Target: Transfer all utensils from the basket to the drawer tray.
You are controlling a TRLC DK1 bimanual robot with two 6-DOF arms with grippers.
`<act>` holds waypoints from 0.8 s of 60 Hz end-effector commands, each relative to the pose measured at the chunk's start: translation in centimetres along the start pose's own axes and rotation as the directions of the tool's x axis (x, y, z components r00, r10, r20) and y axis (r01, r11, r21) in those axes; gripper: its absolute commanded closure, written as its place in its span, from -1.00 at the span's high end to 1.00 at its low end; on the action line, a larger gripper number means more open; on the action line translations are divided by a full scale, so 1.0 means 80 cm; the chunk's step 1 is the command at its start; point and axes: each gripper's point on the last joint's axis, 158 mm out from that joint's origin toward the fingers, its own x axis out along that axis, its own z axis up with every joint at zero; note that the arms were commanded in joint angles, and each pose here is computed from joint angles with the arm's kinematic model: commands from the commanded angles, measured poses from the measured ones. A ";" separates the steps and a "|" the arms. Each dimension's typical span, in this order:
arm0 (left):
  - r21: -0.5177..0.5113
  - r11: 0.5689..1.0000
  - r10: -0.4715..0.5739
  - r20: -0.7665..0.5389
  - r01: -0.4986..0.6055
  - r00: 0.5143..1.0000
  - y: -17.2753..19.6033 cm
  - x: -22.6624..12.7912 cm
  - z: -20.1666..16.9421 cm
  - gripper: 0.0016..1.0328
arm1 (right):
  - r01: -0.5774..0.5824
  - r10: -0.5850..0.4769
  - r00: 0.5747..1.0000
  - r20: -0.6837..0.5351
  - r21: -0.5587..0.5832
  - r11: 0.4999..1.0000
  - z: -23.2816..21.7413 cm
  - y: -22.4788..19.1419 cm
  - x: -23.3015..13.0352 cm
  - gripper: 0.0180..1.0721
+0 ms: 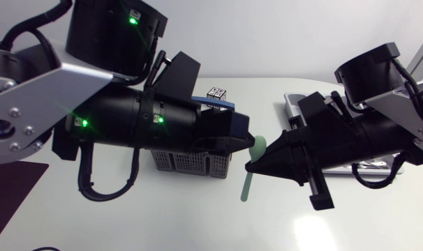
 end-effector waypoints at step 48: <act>-0.112 0.903 0.428 0.193 -0.414 0.883 0.173 -0.047 0.079 0.65 | 0.725 -0.666 0.562 -0.490 -0.095 0.682 -0.248 -0.233 -0.226 -0.89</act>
